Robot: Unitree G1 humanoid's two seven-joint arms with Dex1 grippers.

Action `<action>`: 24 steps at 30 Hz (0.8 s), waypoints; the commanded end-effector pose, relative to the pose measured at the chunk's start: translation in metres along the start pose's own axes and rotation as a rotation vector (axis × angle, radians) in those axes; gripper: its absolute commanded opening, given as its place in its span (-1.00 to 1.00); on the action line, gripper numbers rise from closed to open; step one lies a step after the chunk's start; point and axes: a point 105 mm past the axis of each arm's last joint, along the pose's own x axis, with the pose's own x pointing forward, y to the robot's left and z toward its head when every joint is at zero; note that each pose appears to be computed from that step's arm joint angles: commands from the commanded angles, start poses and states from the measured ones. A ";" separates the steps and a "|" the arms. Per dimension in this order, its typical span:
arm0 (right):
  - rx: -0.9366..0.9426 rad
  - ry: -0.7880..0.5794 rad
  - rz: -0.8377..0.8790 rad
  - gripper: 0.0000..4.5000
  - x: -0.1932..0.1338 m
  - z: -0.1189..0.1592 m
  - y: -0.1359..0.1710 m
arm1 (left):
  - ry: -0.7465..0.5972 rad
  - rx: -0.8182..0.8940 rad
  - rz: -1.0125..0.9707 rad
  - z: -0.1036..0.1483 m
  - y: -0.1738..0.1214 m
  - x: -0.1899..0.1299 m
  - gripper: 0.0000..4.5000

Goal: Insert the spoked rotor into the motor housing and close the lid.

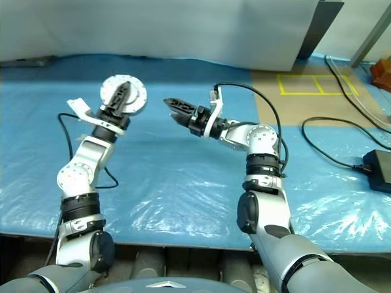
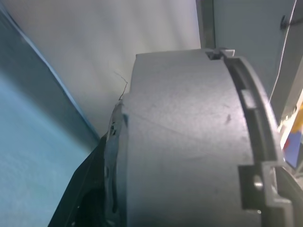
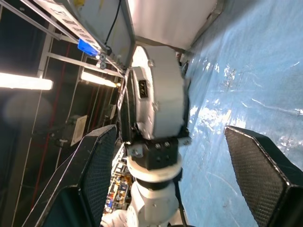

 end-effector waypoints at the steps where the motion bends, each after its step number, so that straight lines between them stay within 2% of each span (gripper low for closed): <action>1: -0.045 -0.008 0.014 0.70 0.004 0.005 0.008 | -0.100 0.149 0.103 0.033 0.016 0.005 0.13; 4: -0.092 -0.006 0.002 0.70 0.005 0.005 0.007 | -0.116 0.303 0.306 0.052 0.057 0.002 0.13; 8: -0.121 0.005 0.022 0.70 0.007 0.001 0.011 | -0.107 0.365 0.440 0.061 0.090 -0.001 0.13; 15: -0.147 0.022 0.019 0.70 0.008 -0.002 0.010 | -0.072 0.370 0.499 0.056 0.112 -0.004 0.13; 19: -0.153 0.021 0.003 0.70 0.007 -0.004 0.006 | 0.006 0.406 0.569 0.045 0.131 -0.019 0.13; 21: -0.154 0.019 0.002 0.72 0.007 -0.005 0.005 | 0.002 0.423 0.631 0.051 0.140 -0.030 0.45; 23: -0.156 0.019 0.002 0.72 0.007 -0.005 0.005 | -0.001 0.452 0.683 0.060 0.147 -0.039 0.67; 24: -0.159 0.020 0.003 0.72 0.007 -0.006 0.005 | -0.008 0.456 0.690 0.066 0.148 -0.043 0.67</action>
